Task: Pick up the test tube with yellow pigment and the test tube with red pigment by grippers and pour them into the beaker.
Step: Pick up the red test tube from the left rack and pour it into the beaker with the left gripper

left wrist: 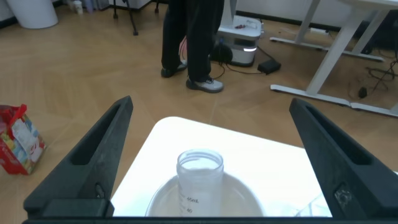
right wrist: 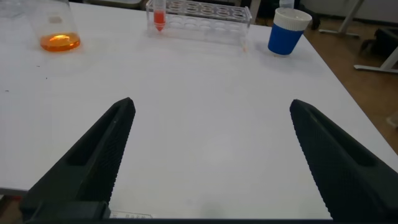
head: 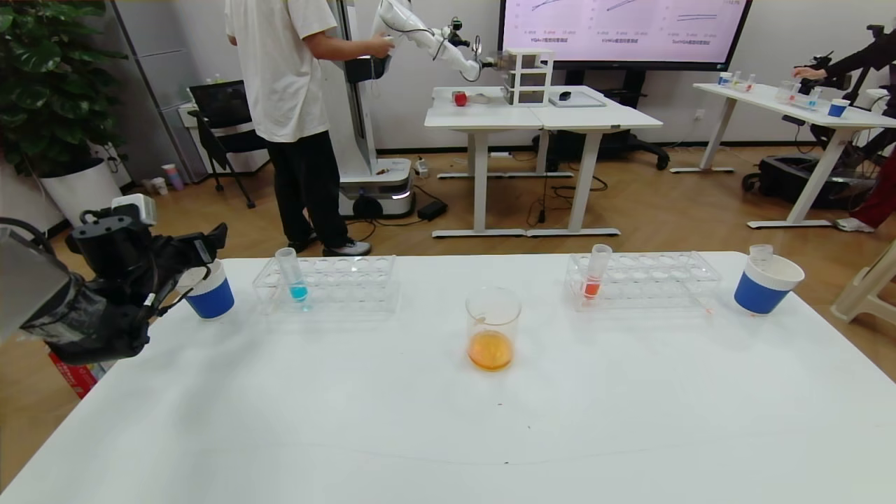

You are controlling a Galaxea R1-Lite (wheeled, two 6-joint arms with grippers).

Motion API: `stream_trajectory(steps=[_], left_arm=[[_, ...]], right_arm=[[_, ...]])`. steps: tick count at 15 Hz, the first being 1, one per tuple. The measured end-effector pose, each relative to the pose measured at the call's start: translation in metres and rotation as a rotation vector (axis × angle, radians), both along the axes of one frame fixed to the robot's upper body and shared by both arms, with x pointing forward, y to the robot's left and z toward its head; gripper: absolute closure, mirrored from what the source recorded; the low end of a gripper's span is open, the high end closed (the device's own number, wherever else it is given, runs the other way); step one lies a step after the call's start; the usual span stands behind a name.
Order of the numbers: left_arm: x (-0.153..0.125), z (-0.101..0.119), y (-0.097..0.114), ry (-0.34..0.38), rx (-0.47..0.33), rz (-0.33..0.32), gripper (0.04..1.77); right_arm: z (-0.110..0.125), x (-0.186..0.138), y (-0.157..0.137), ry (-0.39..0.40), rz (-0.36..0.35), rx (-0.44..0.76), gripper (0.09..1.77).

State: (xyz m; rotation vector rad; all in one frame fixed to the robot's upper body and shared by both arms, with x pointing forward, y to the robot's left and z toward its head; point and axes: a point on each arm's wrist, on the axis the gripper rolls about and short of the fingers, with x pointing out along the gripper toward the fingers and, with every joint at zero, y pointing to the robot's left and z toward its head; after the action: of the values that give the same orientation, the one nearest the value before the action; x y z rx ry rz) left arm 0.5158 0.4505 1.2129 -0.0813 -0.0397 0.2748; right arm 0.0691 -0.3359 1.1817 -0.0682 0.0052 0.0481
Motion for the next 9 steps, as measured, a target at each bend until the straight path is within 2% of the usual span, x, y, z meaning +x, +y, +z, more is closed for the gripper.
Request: stream_trajectory(steps=[3, 5, 9], left_arm=[[0.003, 0.029, -0.041, -0.034, 0.004, -0.089, 0.06], [0.004, 0.049, -0.082, -0.049, 0.003, -0.153, 0.06], [0.003, 0.087, -0.161, -0.096, 0.0, -0.231, 0.06]], right_arm=[[0.0, 0.0, 0.0, 0.0, 0.0, 0.0, 0.12], [0.0, 0.0, 0.0, 0.0, 0.0, 0.0, 0.12], [0.0, 0.0, 0.0, 0.0, 0.0, 0.0, 0.12]])
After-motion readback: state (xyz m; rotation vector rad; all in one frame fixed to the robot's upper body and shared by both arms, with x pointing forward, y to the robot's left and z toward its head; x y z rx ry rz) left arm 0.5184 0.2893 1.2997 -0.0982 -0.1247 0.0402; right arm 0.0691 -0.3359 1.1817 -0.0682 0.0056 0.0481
